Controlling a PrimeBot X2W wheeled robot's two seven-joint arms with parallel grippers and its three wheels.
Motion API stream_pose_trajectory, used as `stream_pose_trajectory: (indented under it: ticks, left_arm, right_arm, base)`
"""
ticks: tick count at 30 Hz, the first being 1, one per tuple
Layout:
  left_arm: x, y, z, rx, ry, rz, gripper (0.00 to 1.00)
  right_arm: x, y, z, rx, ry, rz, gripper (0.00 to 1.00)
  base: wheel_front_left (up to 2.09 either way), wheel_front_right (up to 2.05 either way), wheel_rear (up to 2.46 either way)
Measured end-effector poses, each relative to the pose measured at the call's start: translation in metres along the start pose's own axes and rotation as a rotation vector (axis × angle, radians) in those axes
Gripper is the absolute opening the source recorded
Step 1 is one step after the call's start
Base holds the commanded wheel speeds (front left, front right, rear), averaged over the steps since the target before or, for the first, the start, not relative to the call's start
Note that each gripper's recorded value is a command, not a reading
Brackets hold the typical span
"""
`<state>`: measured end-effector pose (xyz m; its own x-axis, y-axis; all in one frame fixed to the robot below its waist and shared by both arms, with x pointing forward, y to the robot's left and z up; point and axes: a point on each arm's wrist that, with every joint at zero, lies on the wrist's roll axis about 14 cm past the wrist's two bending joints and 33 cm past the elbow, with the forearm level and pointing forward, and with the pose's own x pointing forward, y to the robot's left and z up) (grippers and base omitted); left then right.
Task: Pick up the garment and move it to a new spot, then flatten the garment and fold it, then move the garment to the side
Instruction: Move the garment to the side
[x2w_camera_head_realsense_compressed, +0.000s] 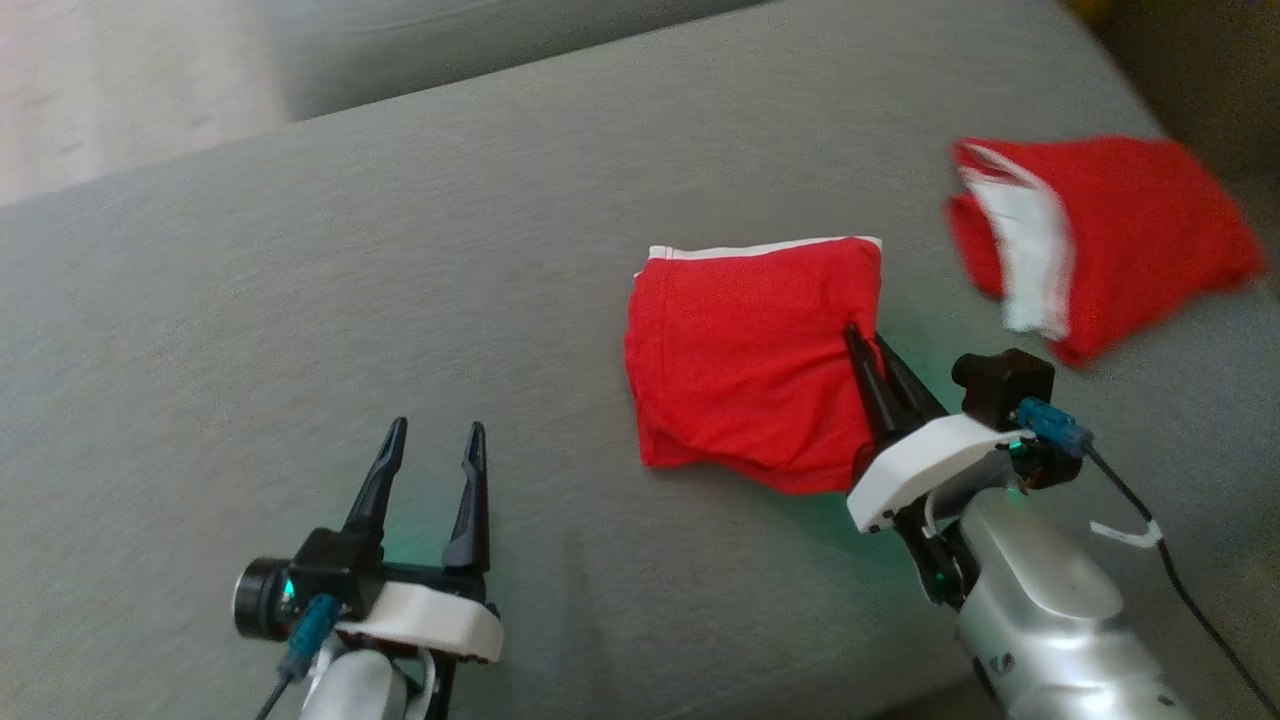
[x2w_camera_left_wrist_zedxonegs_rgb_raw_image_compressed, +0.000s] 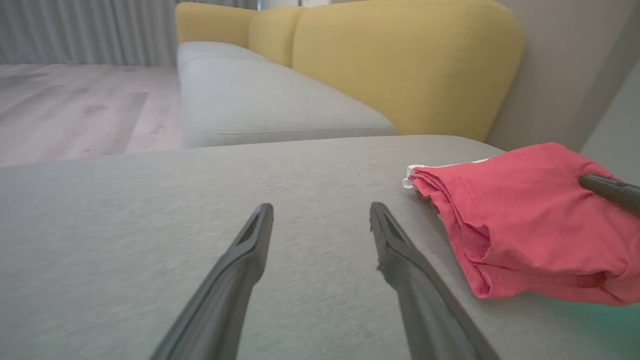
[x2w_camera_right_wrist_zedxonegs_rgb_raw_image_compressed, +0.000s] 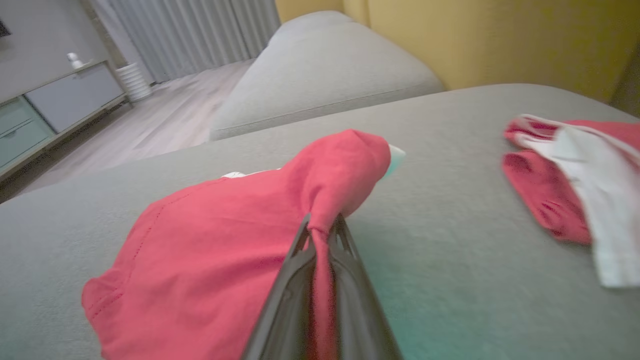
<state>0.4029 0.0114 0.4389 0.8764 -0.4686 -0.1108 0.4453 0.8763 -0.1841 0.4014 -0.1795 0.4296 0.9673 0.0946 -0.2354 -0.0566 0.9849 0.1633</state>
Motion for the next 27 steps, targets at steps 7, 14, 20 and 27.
stream_pose_trajectory:
  ticks: [7,14,20,27]
  left_arm:
    - [0.032,-0.075,-0.018,-0.005,0.049,-0.25,1.0]
    - [0.049,-0.098,-0.041,-0.017,0.1,-0.337,1.0]
    - [0.05,-0.075,-0.048,-0.017,0.115,-0.28,1.0]
    - [0.045,-0.038,-0.048,-0.014,0.112,-0.184,1.0]
  right_arm:
    - [-0.044,-0.063,0.0,0.043,-0.018,-0.197,0.0]
    - [-0.049,-0.09,-0.013,-0.046,0.06,-0.262,0.0]
    - [-0.02,-0.111,0.035,-0.233,0.013,-0.242,0.0]
    - [-0.013,-0.183,0.08,-0.439,0.044,-0.346,0.0]
  base:
    - [0.0,0.0,0.0]
    - [0.0,0.0,0.0]
    - [0.0,0.0,0.0]
    - [0.0,0.0,0.0]
